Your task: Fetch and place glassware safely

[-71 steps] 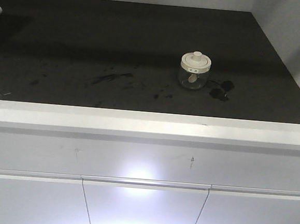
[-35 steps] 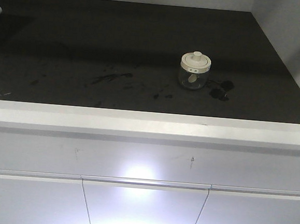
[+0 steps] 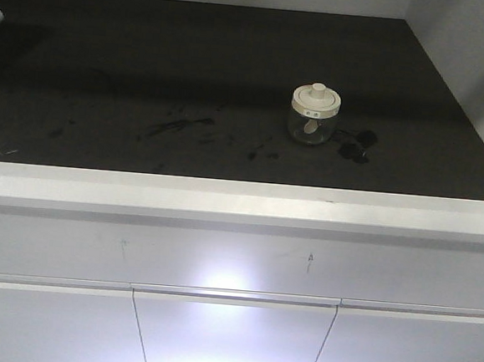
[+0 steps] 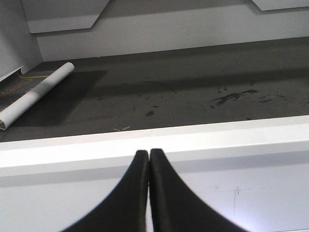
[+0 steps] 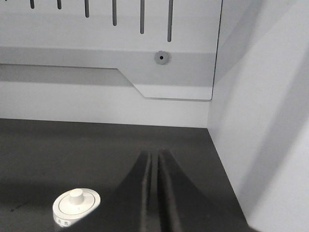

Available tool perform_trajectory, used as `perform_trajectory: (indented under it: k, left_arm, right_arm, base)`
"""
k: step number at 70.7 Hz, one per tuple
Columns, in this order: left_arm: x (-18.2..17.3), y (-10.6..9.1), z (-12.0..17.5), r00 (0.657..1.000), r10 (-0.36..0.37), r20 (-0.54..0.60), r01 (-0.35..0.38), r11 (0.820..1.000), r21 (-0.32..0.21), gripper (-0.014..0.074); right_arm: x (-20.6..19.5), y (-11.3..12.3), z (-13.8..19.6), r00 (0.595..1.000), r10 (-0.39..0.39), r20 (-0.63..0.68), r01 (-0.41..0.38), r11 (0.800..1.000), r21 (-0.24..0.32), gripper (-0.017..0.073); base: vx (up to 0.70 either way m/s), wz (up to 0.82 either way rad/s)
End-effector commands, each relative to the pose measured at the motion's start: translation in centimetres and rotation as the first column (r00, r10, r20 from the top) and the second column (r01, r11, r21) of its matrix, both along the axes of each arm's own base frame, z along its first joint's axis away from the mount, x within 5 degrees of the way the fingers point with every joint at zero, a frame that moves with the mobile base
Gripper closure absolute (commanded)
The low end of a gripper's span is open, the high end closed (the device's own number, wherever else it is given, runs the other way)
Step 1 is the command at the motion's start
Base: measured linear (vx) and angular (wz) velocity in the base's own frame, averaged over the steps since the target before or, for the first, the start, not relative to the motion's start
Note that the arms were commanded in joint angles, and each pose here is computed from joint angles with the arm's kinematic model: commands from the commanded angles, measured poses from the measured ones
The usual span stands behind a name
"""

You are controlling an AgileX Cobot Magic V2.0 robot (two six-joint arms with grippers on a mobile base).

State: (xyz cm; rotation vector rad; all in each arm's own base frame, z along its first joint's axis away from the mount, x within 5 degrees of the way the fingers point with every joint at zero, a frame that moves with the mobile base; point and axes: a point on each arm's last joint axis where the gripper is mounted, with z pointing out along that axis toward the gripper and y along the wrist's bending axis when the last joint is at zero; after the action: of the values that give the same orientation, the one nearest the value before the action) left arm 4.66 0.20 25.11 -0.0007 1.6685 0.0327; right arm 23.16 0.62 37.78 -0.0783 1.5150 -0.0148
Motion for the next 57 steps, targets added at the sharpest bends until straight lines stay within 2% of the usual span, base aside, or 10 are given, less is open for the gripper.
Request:
perform_trajectory:
  k: [1, 6, 16, 22, 28, 34, 46, 57]
  left_arm:
    - [0.0, -0.1, 1.3, 0.997, -0.010, 0.080, 0.011, 1.000, -0.014, 0.0601]
    - [0.0, -0.1, 1.3, 0.997, -0.010, 0.080, 0.011, 1.000, -0.014, 0.0601]
    - [0.0, -0.1, 1.3, 0.997, -0.010, 0.080, 0.011, 1.000, -0.014, 0.0601]
    - [0.0, -0.1, 1.3, 0.997, -0.010, 0.080, 0.011, 1.000, -0.014, 0.0601]
    - [0.0, -0.1, 1.3, 0.997, -0.010, 0.080, 0.011, 1.000, -0.014, 0.0601]
    - [0.0, -0.1, 1.3, 0.997, -0.010, 0.080, 0.011, 1.000, -0.014, 0.0601]
    - [0.0, -0.1, 1.3, 0.997, -0.010, 0.080, 0.011, 1.000, -0.014, 0.0601]
    - [0.0, -0.1, 1.3, 0.997, -0.010, 0.080, 0.011, 1.000, -0.014, 0.0601]
  right_arm:
    - [0.4, 0.2, 1.5, 0.993, 0.018, 0.116, -0.017, 1.000, -0.005, 0.0478]
    - [1.2, 0.3, 1.0, 0.994, 0.021, 0.110, -0.021, 1.000, -0.005, 0.0430]
    - [3.2, 0.4, -0.6, 0.996, 0.033, 0.077, -0.032, 0.999, -0.022, 0.0266]
    - [4.3, 0.7, -1.6, 0.996, 0.056, 0.068, -0.052, 0.997, -0.054, 0.0162]
    - [5.2, 1.6, -2.4, 0.993, 0.093, 0.078, -0.089, 0.995, -0.052, 0.0087]
    - [6.4, 2.8, -3.3, 0.988, 0.137, 0.069, -0.134, 0.990, -0.051, 0.0058]
    - [9.6, 5.9, -3.9, 0.972, 0.231, 0.046, -0.226, 0.971, -0.083, 0.0058]
    - [13.1, 8.1, -4.4, 0.962, 0.270, 0.046, -0.266, 0.961, -0.077, 0.0060]
  base:
    - [0.00, 0.00]
    - [0.00, 0.00]
    - [0.00, 0.00]
    - [0.00, 0.00]
    - [0.00, 0.00]
    - [0.00, 0.00]
    - [0.00, 0.00]
    - [0.00, 0.00]
